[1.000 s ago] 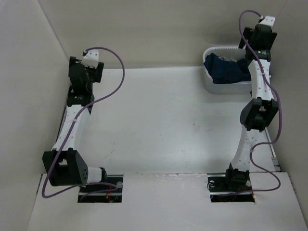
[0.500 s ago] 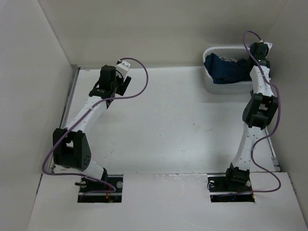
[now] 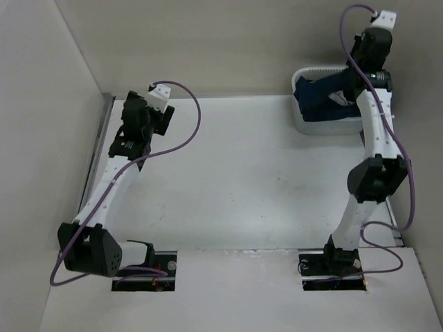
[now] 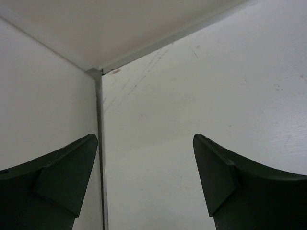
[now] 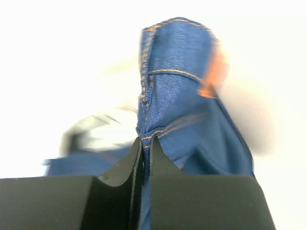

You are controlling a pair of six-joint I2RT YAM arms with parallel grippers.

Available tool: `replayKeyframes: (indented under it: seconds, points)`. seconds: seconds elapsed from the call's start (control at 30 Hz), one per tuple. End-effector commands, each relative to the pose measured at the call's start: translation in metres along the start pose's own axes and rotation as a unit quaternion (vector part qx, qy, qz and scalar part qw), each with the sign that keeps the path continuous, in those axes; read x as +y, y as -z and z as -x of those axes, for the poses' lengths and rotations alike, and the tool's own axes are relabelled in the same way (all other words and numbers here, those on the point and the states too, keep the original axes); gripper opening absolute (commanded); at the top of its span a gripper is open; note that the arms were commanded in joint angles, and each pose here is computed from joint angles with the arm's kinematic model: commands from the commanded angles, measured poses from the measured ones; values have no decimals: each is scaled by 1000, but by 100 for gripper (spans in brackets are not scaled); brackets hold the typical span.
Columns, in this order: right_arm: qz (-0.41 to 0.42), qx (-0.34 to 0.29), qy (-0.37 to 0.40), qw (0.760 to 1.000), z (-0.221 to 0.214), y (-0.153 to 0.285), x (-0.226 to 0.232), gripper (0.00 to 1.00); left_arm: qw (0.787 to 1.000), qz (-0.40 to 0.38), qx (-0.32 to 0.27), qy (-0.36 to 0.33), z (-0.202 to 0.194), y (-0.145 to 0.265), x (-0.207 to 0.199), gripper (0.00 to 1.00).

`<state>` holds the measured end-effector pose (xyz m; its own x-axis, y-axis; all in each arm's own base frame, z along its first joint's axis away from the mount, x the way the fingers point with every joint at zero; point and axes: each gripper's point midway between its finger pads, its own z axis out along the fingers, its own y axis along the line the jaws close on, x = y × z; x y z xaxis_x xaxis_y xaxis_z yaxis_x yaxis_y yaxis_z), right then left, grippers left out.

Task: Fold and stack the trousers
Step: Grab the trousers from the pile, then move the trousers to the center of the board

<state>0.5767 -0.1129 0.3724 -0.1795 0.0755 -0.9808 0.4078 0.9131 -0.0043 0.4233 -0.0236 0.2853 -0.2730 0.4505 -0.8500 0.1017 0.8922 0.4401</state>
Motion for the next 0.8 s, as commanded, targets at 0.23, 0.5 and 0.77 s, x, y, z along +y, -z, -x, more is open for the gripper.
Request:
replayKeyframes:
  seconds: [0.23, 0.5, 0.77]
  points:
    - [418, -528, -210, 709, 321, 487, 105, 3, 988, 97, -110, 56, 30, 72, 68, 86]
    - [540, -445, -294, 651, 261, 539, 127, 8, 977, 129, -156, 64, 52, 92, 90, 87]
    - [392, -137, -421, 806, 31, 366, 148, 40, 979, 101, -167, 51, 73, 83, 73, 87]
